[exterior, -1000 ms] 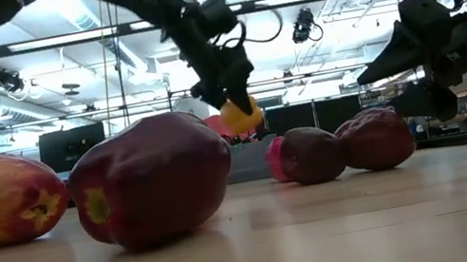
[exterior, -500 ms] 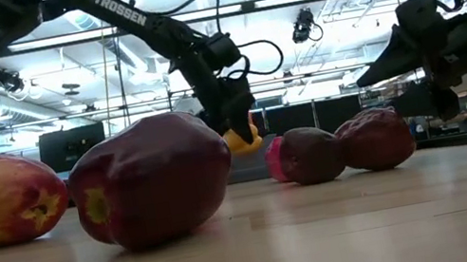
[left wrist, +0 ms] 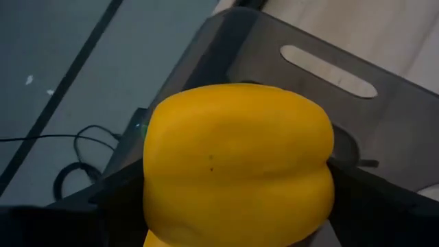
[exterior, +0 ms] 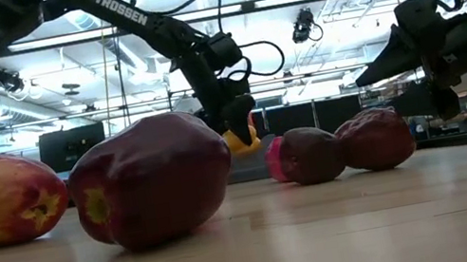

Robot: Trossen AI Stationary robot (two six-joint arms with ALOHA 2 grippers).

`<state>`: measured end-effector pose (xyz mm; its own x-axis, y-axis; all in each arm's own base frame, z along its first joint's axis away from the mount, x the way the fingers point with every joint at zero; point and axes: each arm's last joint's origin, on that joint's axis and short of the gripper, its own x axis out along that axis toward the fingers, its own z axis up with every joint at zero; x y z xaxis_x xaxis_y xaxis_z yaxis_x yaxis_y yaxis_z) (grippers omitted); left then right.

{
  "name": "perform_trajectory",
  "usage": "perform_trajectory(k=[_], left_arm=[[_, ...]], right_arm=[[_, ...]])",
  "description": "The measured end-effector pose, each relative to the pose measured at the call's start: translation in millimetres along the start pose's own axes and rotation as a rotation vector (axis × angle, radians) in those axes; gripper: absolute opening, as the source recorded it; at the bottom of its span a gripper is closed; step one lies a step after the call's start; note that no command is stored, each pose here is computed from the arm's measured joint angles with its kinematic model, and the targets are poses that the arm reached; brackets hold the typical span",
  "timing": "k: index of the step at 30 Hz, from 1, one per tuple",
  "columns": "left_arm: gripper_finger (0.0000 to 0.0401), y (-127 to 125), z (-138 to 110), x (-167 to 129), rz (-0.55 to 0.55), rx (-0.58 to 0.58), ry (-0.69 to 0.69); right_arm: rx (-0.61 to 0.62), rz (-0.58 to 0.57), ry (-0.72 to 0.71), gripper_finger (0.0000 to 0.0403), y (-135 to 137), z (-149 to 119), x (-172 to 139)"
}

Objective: Sort produce into baskets
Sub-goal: Put the yellow bell pepper into the top black bin

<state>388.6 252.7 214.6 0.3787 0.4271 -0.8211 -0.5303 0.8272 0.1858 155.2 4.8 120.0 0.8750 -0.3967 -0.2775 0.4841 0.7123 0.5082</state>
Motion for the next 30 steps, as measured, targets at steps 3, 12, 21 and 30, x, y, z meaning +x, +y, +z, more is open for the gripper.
perform_trajectory(k=[3,12,21,30], left_arm=[[0.0358,1.4,-0.1,-0.1,0.044,-0.035,0.004],[0.0358,-0.3,2.5,-0.5,0.056,0.035,-0.018],[0.0358,-1.3,5.9,-1.0,0.017,-0.065,-0.056],[0.0393,1.1,-1.4,0.0,-0.077,-0.165,0.015]], right_arm=[[-0.003,0.001,0.001,0.0393,0.0,0.0,0.0],[-0.012,-0.001,-0.005,0.0393,0.2,0.3,0.0],[-0.008,0.021,0.011,0.0393,0.9,0.0,0.0],[-0.011,0.026,0.017,0.0393,1.0,-0.2,0.0]])
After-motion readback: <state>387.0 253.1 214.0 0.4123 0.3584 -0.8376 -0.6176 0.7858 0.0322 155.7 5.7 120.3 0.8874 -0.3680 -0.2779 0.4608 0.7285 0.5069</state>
